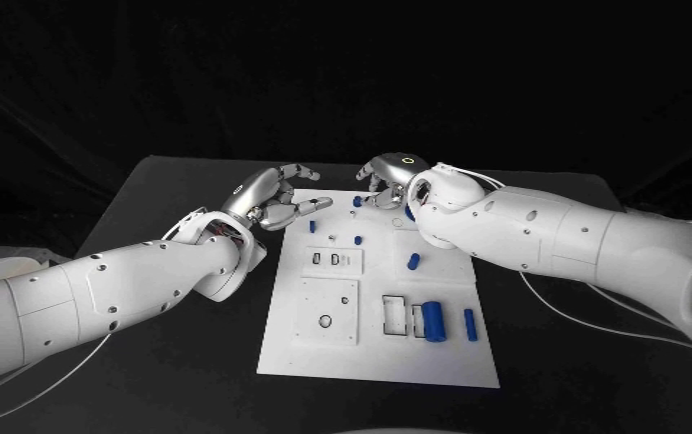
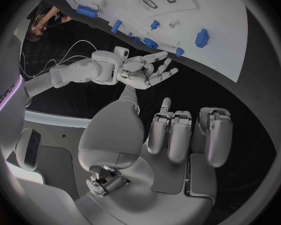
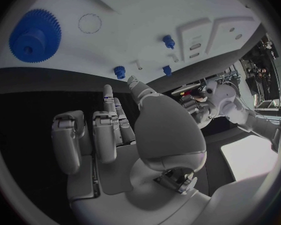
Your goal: Assemble the parts on the task board
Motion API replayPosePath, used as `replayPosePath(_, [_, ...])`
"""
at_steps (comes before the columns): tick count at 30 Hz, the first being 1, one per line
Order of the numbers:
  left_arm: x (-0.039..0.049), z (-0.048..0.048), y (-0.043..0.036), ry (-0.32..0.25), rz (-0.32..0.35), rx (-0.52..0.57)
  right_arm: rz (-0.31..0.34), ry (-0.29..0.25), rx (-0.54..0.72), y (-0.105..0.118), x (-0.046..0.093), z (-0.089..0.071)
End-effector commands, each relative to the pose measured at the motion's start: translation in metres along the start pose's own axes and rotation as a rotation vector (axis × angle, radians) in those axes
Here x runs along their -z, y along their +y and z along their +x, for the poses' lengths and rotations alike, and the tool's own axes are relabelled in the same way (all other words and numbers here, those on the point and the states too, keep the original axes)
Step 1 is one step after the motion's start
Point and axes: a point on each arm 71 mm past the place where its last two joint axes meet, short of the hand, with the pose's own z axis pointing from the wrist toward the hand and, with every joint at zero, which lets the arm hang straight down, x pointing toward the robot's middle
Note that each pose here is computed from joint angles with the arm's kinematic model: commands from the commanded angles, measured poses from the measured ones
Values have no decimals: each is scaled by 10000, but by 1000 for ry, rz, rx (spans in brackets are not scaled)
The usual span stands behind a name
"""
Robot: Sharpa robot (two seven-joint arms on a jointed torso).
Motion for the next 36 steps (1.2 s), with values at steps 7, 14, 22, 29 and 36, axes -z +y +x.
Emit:
replayPosePath(7, [-38, 5, -6, -3, 10, -7, 81, -113, -450, -369, 463, -417])
replayPosePath(14, [-52, 14, 3, -1, 9, -9, 108, -64, -603, -619, 744, -529])
replayPosePath(22, [-57, 24, -1, 2, 11, -7, 88, -34, -470, -727, 828, -530])
replayPosePath(29, [-50, 15, 10, 1, 8, -9, 95, -21, -257, -781, 807, -503])
replayPosePath(36, [-42, 6, 17, 0, 5, -9, 150, 20, -108, -874, 731, -413])
